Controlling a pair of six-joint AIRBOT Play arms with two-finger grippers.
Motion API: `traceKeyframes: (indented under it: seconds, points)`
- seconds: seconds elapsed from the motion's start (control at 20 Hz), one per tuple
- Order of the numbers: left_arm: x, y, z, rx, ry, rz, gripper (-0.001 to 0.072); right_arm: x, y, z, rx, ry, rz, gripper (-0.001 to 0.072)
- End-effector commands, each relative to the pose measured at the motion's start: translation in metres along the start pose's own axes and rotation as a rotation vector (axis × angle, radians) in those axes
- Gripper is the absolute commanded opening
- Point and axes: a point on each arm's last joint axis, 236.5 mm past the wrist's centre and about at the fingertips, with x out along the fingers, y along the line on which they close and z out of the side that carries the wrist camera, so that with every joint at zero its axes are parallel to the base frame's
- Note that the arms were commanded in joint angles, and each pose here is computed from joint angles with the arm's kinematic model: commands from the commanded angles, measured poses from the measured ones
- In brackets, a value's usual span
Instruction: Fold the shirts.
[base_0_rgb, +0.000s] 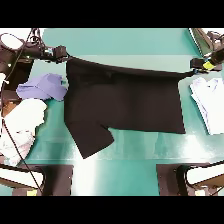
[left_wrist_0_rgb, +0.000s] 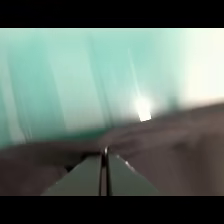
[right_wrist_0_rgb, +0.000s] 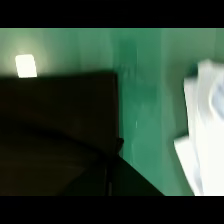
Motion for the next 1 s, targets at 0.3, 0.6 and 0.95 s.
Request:
traceKeyframes:
  seconds: [0.3,0.6,0.95]
  points:
    - [0.005,0.041,-0.038,0.189,0.165,0.131,0.0027,0.016,0.013,-0.007,-0.063,0.046,0.023,0.0010]
    - [-0.010,0.060,-0.089,0.229,0.395,0.181,0.0027,0.035,0.014,-0.061,-0.051,0.189,0.039,0.0010]
    - [0.003,0.079,-0.144,0.157,0.499,0.182,0.0027,0.069,0.040,-0.098,0.019,0.218,0.161,0.0014]
